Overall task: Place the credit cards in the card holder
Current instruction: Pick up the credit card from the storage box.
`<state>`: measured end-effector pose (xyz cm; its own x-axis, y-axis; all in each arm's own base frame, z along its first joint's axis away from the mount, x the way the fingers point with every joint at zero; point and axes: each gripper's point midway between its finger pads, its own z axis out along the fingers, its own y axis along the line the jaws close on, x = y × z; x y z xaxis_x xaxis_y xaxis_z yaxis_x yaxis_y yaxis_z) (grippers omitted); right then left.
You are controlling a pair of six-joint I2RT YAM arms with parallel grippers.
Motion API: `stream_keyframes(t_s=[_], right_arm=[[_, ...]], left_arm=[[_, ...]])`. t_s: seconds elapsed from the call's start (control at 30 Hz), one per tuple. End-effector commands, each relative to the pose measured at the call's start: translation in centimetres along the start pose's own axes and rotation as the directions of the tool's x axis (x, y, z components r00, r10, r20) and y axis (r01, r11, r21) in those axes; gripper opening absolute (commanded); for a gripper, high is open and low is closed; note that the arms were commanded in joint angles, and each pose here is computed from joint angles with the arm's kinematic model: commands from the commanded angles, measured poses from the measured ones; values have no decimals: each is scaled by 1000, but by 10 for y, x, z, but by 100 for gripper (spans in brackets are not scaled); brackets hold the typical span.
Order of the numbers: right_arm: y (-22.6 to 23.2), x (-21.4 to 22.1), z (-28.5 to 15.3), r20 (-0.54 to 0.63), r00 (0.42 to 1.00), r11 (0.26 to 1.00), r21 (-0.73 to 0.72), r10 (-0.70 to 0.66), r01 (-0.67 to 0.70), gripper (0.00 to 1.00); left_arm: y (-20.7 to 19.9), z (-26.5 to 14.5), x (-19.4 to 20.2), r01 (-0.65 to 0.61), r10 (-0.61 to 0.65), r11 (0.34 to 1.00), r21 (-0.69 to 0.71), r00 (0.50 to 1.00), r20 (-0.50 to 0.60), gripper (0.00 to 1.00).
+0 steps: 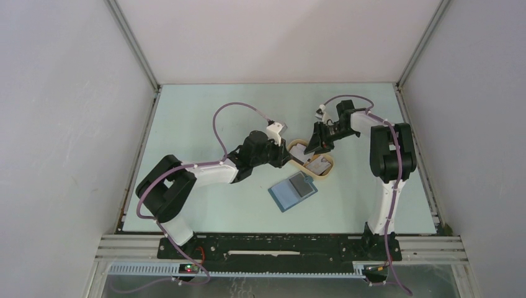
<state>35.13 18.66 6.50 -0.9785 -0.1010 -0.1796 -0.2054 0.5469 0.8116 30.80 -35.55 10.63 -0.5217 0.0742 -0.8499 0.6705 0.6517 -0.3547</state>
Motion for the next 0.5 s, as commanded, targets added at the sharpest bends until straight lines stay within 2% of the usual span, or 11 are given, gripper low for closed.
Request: stream_keyframes(t_s=[0.0, 0.2, 0.47], right_arm=[[16, -13, -16, 50, 998, 999, -5, -45, 45, 41], [14, -14, -19, 61, 997, 999, 4, -43, 43, 39], [11, -16, -22, 73, 997, 999, 13, -35, 34, 27]], left_arm=[[-9, 3, -31, -18, 17, 1000, 20, 998, 68, 24], [-9, 3, -30, -18, 16, 1000, 21, 998, 67, 24], [-10, 3, -30, -20, 18, 1000, 22, 998, 65, 23]])
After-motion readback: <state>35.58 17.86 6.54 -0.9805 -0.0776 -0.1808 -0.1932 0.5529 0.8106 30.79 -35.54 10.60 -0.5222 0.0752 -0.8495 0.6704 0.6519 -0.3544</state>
